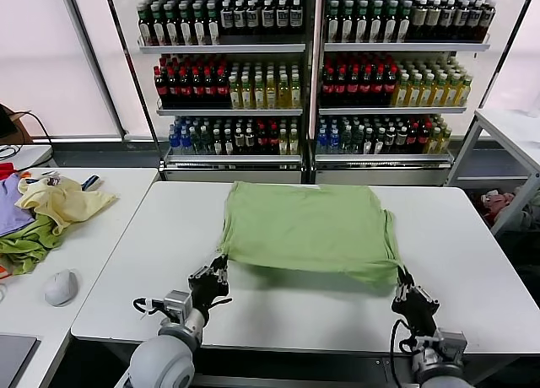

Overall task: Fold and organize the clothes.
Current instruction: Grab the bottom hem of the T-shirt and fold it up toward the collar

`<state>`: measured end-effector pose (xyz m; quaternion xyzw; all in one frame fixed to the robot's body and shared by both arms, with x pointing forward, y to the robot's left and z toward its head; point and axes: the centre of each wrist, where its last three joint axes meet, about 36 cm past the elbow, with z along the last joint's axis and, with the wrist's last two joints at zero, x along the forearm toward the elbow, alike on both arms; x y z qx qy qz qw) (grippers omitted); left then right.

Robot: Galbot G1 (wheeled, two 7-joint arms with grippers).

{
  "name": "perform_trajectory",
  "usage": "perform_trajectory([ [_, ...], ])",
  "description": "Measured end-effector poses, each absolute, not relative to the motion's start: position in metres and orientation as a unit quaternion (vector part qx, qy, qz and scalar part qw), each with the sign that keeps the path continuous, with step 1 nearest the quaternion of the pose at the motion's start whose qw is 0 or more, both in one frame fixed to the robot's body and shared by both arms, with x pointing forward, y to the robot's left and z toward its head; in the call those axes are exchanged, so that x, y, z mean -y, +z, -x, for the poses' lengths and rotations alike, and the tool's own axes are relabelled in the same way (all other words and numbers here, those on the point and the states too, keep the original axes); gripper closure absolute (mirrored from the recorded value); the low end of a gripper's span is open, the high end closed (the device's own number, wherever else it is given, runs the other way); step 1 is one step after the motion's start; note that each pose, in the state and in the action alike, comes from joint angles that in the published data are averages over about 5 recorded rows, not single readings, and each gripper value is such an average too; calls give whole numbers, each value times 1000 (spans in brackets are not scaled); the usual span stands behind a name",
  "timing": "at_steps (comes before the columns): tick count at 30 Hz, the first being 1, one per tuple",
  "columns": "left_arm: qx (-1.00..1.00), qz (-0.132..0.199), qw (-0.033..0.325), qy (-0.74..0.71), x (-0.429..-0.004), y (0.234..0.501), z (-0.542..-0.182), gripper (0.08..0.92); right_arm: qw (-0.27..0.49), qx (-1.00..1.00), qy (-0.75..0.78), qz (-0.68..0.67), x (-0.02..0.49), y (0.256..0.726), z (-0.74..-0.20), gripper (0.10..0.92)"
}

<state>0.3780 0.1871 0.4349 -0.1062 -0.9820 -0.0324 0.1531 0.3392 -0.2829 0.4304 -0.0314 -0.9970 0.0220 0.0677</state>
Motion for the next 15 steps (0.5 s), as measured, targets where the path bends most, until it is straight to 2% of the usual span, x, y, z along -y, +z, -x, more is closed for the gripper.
perform_trajectory([
  [15, 979, 92, 154, -100, -173, 414, -448, 846, 77, 995, 59, 31, 302, 418, -411, 887],
])
